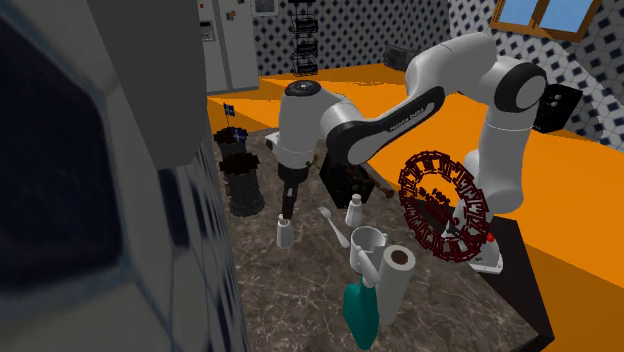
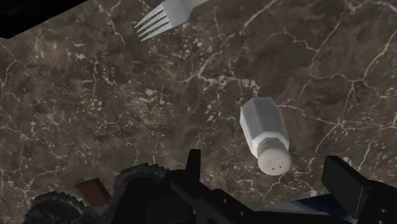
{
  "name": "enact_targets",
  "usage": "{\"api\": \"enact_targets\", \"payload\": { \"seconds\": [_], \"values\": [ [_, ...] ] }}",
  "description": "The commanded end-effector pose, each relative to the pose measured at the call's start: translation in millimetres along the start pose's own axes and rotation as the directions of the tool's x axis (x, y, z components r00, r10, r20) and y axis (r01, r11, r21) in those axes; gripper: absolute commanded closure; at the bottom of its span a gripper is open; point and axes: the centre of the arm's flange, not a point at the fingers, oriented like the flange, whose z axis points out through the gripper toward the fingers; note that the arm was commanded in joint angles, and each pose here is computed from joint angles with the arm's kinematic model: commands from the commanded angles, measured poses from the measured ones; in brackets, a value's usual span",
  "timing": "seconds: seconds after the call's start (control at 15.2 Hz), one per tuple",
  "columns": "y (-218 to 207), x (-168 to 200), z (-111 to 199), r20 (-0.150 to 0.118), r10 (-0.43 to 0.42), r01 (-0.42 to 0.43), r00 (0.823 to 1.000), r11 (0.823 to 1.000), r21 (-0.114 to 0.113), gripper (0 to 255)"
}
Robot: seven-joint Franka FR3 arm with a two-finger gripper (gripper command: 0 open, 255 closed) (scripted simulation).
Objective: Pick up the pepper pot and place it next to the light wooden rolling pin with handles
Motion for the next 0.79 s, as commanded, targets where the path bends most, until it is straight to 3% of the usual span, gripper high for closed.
{"api": "enact_targets", "payload": {
  "seconds": [0.0, 0.53, 0.73],
  "values": [
    [-19.6, 14.2, 6.5, -0.010, -0.014, 0.014, 1.000, 1.000, 0.000, 0],
    [-21.5, 16.3, 47.2, -0.011, -0.015, 0.015, 1.000, 1.000, 0.000, 0],
    [-21.5, 16.3, 47.2, -0.011, -0.015, 0.015, 1.000, 1.000, 0.000, 0]
  ]
}}
